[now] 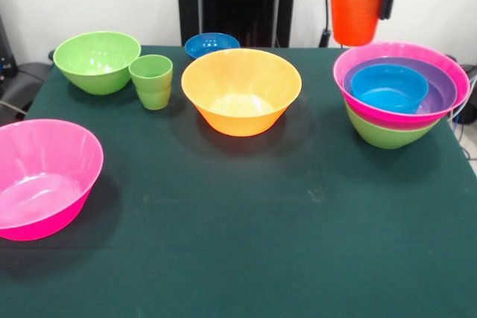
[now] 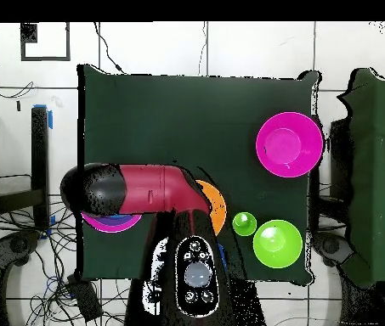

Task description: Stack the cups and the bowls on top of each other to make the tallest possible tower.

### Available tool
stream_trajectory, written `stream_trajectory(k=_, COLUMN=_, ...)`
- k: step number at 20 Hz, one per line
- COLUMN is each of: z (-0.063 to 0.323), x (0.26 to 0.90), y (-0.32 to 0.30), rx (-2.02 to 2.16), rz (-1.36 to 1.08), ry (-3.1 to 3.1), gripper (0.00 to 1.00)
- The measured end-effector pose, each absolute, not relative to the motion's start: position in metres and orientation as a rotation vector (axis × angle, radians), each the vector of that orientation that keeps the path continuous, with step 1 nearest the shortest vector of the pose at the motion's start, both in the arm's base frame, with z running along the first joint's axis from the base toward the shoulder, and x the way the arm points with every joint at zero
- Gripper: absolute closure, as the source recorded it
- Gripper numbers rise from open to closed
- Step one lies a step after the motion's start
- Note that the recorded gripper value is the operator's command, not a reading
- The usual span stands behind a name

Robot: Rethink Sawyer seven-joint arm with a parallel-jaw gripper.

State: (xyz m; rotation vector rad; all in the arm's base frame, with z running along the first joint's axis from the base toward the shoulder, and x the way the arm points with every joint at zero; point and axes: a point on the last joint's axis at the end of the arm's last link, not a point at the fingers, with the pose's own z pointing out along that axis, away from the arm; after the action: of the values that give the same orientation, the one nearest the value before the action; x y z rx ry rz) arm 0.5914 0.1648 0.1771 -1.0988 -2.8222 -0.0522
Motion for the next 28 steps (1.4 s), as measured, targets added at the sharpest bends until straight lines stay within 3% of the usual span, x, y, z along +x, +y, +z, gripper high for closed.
stream_trajectory(k=28, z=0.096, x=0.589, y=0.181, rx=-1.345, rz=-0.129, ry=-2.813, gripper=1.00)
